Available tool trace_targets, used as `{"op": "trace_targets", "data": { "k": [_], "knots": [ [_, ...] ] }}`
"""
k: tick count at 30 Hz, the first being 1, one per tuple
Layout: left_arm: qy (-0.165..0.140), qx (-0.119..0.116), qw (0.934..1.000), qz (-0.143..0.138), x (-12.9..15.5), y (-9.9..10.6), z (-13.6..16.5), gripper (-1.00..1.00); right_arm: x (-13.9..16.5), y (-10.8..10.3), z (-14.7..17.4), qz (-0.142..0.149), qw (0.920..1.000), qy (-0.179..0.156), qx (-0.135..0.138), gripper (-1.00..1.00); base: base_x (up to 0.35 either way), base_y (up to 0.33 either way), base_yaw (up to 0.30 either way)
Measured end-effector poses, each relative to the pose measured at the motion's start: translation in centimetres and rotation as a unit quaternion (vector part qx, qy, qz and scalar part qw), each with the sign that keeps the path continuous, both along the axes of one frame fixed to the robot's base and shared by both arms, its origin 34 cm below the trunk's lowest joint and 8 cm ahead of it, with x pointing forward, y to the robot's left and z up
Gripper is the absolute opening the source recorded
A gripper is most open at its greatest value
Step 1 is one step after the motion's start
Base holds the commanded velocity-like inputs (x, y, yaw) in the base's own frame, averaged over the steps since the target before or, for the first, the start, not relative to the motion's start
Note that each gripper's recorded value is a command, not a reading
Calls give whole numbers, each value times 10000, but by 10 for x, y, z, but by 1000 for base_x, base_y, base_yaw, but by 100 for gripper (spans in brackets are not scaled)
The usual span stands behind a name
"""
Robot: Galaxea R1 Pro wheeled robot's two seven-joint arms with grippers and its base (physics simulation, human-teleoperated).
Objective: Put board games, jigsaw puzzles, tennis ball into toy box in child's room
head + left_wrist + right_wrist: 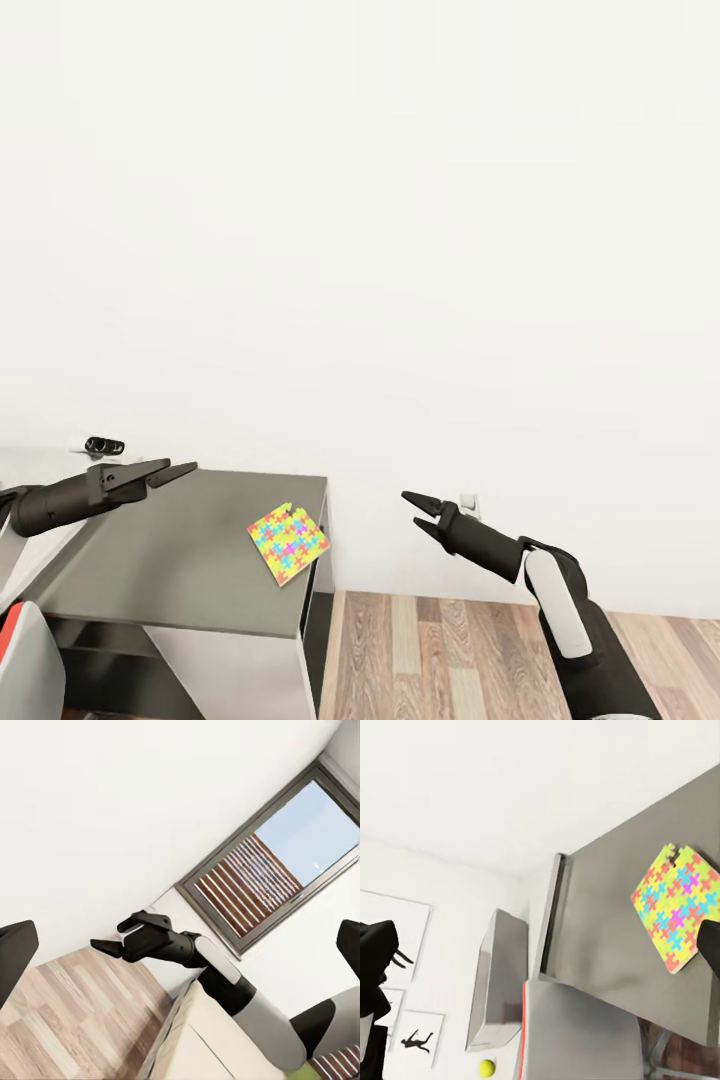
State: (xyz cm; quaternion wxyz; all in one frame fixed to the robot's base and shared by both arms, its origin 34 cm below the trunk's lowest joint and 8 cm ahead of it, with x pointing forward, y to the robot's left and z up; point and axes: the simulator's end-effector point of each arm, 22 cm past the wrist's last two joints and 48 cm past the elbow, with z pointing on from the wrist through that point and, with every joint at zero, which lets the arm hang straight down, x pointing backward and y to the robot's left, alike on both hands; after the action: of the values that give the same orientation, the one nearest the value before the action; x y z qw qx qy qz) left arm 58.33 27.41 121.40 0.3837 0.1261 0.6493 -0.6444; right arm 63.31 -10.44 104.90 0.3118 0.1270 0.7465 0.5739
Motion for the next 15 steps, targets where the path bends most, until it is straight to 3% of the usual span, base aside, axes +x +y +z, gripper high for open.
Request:
{"op": "trace_targets", "data": {
  "k": [15],
  "knots": [
    [-87,0,10000,0,-4,0,8,100,2,-4,-9,-61,9998,165,-135,100,115,31,42]
  ]
}}
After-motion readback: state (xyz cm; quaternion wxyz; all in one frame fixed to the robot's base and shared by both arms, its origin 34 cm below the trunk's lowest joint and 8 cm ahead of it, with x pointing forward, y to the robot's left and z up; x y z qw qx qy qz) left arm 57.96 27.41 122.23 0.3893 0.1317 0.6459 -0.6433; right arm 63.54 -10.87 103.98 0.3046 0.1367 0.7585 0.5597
